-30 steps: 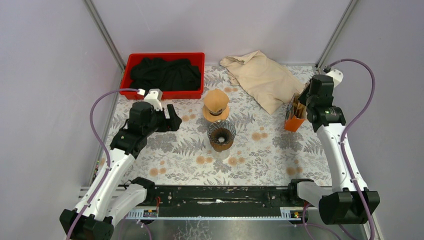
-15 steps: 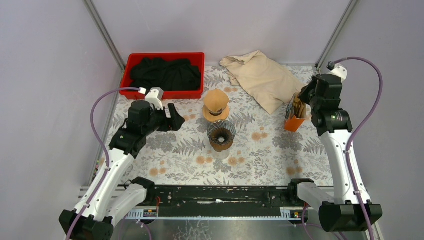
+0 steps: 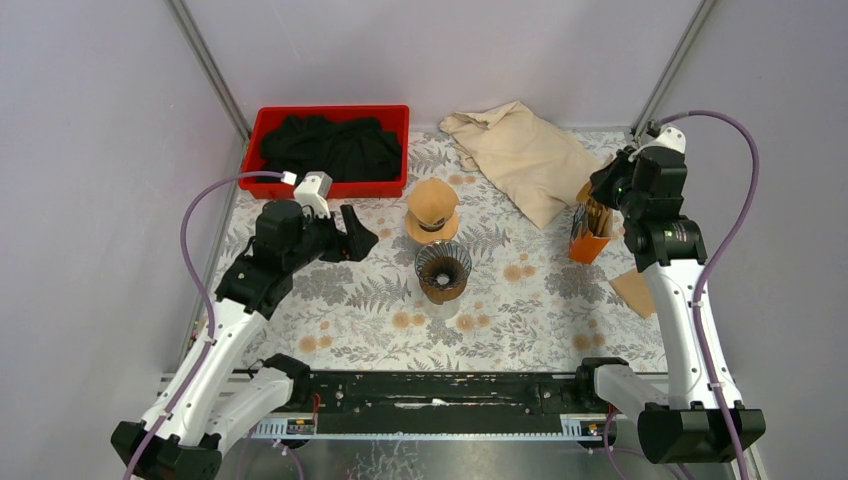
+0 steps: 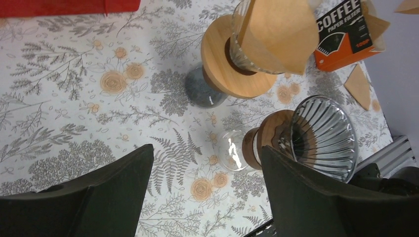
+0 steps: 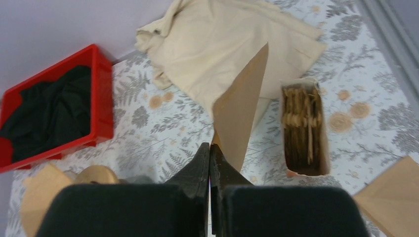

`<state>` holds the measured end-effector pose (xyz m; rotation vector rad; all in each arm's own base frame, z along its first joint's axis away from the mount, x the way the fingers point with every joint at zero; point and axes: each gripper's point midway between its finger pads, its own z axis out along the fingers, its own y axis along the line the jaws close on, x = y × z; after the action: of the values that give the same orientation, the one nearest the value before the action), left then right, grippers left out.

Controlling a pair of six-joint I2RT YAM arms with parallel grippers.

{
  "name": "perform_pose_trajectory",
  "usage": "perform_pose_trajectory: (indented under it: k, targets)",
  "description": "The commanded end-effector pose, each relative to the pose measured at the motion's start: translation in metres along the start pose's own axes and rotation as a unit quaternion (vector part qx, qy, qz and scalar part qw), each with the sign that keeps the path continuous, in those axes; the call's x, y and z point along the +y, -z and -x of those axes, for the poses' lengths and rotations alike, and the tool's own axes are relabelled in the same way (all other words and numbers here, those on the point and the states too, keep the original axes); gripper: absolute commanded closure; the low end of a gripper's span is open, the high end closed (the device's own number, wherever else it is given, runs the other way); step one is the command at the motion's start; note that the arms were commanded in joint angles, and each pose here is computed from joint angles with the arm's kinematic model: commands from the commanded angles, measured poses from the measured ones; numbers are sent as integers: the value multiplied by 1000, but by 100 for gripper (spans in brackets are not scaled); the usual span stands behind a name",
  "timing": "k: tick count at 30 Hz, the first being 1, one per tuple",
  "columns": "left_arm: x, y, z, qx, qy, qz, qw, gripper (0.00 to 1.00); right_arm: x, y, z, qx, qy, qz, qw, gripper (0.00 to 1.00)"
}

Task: Place the coffee filter in the dripper
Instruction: Pick up the coffee filter from the coffee filter holder, then place the coffee filter in the coffee dripper.

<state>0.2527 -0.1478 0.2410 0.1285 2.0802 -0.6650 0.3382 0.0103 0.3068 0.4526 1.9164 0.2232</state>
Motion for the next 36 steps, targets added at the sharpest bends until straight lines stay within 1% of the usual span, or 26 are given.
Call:
perform_pose_trajectory:
  k: [1,4,9,16,21,28,36]
  targets:
    - [-29,11,37,-55,-10,-46,997,14,41,15,21,-9,8,98,995,100]
    - [-40,14,46,-64,-13,-59,996,14,62,21,18,9,7,146,989,100]
    - [-61,15,59,-80,-16,-81,993,14,87,38,20,15,11,196,980,100]
    - [-98,9,78,-104,-33,-97,989,14,139,65,14,40,22,281,959,100]
    - [-125,3,94,-126,-47,-102,986,14,170,82,12,44,20,331,943,100]
    - [-156,-4,113,-165,-71,-102,979,13,199,95,8,55,9,373,926,100]
    - [-184,-15,124,-203,-118,-89,968,13,229,110,1,69,6,407,911,100]
